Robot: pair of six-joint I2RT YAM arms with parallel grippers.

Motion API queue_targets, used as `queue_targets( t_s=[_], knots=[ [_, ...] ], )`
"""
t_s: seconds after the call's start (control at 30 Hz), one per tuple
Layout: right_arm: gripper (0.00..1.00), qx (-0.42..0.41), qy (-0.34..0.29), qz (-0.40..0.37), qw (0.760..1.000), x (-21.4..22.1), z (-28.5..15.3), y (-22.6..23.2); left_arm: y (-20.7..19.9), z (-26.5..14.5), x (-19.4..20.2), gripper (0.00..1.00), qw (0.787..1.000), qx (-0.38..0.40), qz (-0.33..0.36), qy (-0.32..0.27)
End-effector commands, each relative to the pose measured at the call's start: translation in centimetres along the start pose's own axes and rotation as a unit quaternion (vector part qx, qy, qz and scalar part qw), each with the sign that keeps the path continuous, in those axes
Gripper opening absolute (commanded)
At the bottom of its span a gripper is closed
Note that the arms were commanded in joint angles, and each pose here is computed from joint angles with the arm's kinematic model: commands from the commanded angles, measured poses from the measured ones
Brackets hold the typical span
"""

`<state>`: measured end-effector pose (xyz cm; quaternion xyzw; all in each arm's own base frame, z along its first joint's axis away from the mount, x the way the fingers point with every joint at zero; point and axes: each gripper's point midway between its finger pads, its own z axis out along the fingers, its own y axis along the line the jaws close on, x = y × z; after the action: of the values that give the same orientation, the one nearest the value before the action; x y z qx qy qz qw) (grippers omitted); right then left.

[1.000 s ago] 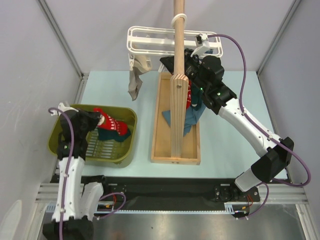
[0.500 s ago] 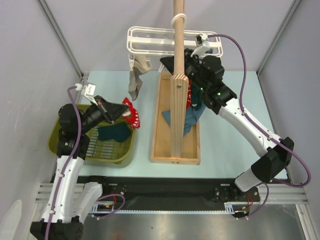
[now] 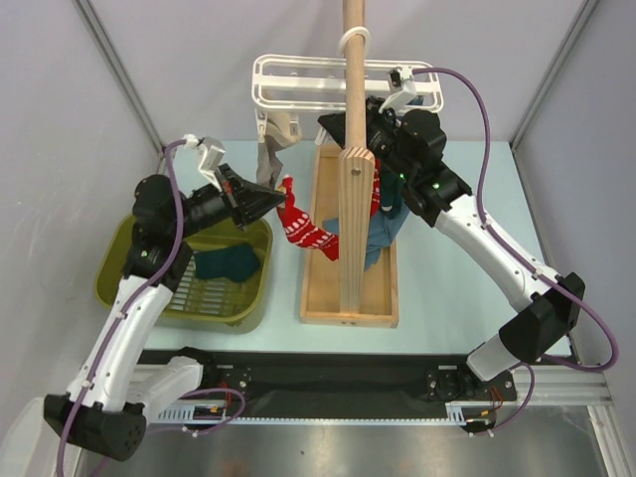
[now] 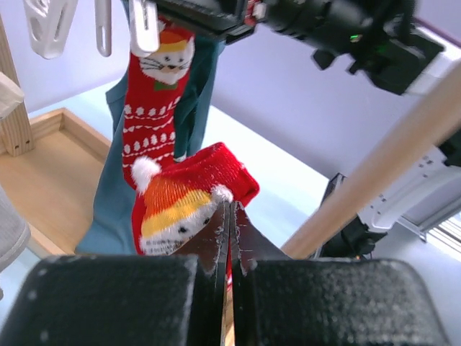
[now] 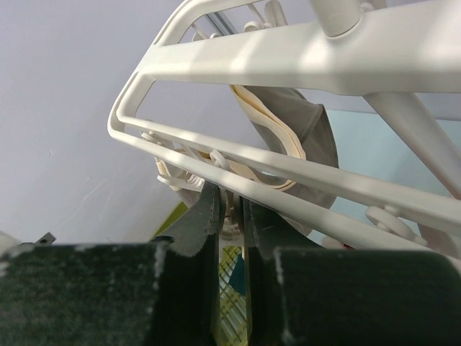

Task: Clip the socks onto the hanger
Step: Clamp the sock onto the hanger.

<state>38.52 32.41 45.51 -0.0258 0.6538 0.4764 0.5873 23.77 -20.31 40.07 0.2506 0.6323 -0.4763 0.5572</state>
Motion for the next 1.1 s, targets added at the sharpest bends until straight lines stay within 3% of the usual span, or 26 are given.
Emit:
queue_targets(
  t_s=[0.0,0.3,0.63,1.07],
  knots=[
    [0.0,0.002,0.018,-0.006,1.0,0.2,-0.5,0.4,0.9,1.5,-2.7,0.0,0.998,-0.043,0.039,-0.033],
    [0.0,0.006,0.015,-0.008,1.0,-0.1,-0.4,0.7,4.1,4.0,-3.5,0.0,0.992,-0.111,-0.018,-0.048],
    [0.0,0.017,0.029,-0.007,0.999,0.9,-0.2,0.4,4.4,6.8,-3.0,0.0,0.993,-0.109,-0.031,-0.027],
    [0.0,0.038,0.033,-0.016,0.999,1.1,-0.3,0.0,3.1,8.7,-2.6,0.0,0.994,-0.103,0.023,0.002]
  ],
)
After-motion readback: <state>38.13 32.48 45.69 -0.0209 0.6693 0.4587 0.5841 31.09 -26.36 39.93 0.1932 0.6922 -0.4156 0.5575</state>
